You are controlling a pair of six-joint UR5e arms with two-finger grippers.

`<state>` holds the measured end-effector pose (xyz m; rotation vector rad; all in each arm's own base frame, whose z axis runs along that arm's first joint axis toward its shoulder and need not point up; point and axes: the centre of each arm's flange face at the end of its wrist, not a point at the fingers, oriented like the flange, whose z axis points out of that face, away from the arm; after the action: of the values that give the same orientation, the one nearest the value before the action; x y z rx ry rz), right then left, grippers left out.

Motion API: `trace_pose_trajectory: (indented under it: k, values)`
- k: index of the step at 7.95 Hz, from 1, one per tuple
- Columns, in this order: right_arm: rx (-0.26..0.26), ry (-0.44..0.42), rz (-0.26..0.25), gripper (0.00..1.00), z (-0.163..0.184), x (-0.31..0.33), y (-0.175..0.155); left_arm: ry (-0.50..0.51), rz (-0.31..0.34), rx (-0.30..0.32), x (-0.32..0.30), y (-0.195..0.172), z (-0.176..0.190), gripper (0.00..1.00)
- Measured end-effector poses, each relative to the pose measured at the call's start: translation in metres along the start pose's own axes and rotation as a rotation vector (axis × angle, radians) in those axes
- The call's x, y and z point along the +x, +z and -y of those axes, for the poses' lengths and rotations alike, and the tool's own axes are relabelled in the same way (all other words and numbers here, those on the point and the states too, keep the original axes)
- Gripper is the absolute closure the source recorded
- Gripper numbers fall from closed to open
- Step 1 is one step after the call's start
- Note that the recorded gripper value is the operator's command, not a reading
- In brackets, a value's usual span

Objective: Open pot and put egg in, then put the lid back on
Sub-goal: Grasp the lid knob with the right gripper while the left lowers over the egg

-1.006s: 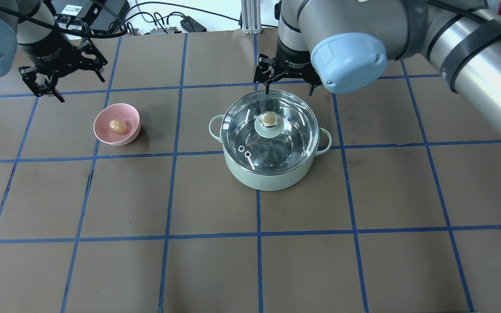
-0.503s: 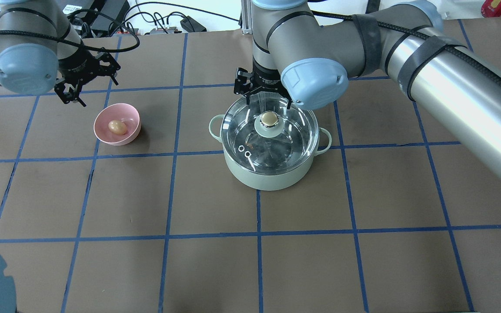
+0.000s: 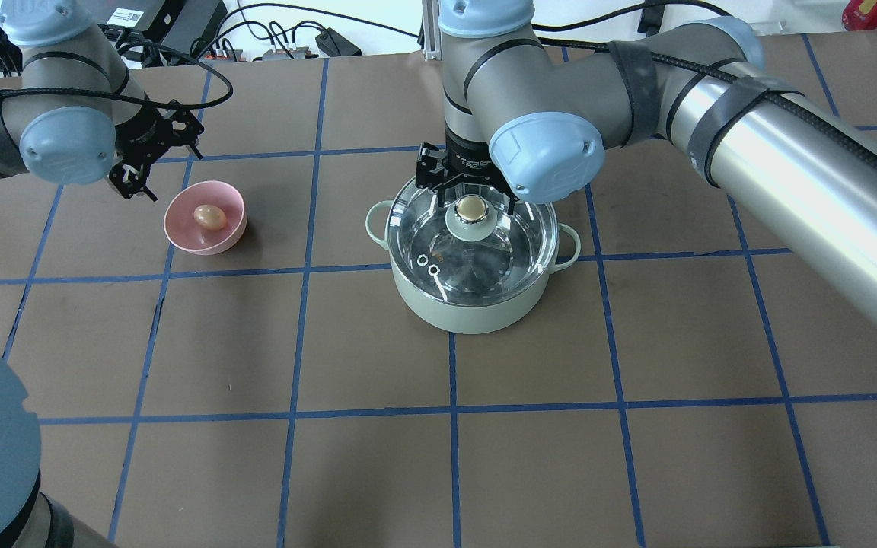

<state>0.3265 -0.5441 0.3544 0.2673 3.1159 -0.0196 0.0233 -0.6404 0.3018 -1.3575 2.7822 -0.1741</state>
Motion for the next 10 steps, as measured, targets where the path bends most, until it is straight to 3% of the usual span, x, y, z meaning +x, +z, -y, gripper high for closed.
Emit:
trace_pose_trajectory:
  k: [3, 4, 7, 8, 10]
  values:
    - [-0.028, 0.011, -0.006, 0.05, -0.003, 0.001, 0.005, -0.068, -0.002, -0.048, 0.003, 0.024, -0.001, 0.00]
    - [-0.038, 0.012, -0.008, 0.17, -0.004, 0.001, 0.006, -0.071, -0.001, -0.072, 0.005, 0.035, -0.001, 0.00]
    - [-0.051, 0.010, -0.011, 0.80, -0.004, 0.001, 0.010, -0.072, 0.023, -0.110, 0.005, 0.062, -0.006, 0.00]
    - [-0.051, 0.007, -0.011, 0.96, -0.004, 0.000, 0.010, -0.072, 0.031, -0.120, 0.004, 0.068, -0.008, 0.01]
    - [-0.047, 0.000, -0.007, 1.00, -0.003, 0.000, 0.009, -0.076, 0.045, -0.136, -0.002, 0.078, -0.011, 0.12]
